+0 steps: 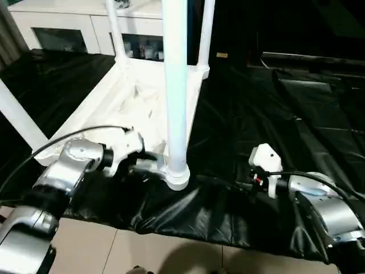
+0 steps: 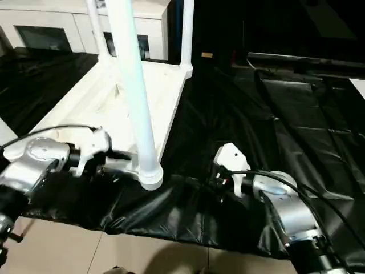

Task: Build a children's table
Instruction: Rotate table base, then rotate leg to tighten

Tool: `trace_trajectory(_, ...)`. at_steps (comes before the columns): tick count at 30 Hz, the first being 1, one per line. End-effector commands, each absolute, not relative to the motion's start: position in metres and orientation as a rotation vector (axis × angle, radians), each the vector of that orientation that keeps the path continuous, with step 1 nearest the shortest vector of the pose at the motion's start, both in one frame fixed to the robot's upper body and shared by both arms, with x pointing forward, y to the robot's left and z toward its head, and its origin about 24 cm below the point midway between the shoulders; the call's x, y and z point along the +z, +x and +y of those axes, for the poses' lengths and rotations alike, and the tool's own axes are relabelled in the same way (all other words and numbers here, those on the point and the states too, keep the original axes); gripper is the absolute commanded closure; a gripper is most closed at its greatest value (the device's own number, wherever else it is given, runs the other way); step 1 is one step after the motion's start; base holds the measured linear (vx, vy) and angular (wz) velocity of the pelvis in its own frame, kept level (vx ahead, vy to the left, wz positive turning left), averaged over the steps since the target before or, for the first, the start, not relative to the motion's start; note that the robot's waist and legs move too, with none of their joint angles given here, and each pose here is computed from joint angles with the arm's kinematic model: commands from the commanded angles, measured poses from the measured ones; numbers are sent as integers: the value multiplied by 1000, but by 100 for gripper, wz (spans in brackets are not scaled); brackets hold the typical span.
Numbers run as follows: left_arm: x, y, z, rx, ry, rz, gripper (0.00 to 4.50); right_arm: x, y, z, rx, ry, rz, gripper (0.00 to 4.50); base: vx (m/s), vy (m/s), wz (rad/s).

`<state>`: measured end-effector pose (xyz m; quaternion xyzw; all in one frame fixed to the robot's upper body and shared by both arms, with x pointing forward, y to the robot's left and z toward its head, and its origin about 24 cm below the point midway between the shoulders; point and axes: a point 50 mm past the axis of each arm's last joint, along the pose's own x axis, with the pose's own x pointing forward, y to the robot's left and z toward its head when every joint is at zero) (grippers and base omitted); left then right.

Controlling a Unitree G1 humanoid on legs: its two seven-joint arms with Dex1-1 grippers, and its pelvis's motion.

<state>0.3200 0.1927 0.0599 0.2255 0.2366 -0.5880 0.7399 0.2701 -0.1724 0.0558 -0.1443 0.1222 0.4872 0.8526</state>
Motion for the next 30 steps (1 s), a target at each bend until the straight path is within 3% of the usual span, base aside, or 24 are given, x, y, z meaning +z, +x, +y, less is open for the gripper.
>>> trace_trajectory(1, 63, 323, 194, -1315, 527, 538, 204, 61, 269, -174, 1028, -308, 248, 0, 0, 0, 0)
trace_trajectory(11, 59, 330, 194, -1298, 549, 537, 275, 61, 269, -170, 1032, -307, 245, 0, 0, 0, 0)
trace_trajectory(16, 56, 329, 196, -1301, 545, 619, 306, 61, 268, -170, 1038, -310, 247, 0, 0, 0, 0)
trace_trajectory(17, 55, 329, 196, -1308, 535, 636, 331, 61, 268, -170, 1039, -310, 247, 0, 0, 0, 0)
trace_trajectory(20, 58, 330, 191, -1317, 439, 635, 333, 62, 271, -168, 1040, -317, 242, 0, 0, 0, 0)
trace_trajectory(21, 58, 330, 191, -1317, 439, 635, 361, 62, 271, -168, 1040, -317, 242, 0, 0, 0, 0)
trace_trajectory(23, 57, 326, 187, -1325, 359, 663, 369, 62, 273, -167, 1040, -324, 237, 0, 0, 0, 0)
trace_trajectory(30, 43, 328, 168, -1095, 248, 661, 407, 60, 278, -166, 1026, -337, 239, 0, 0, 0, 0)
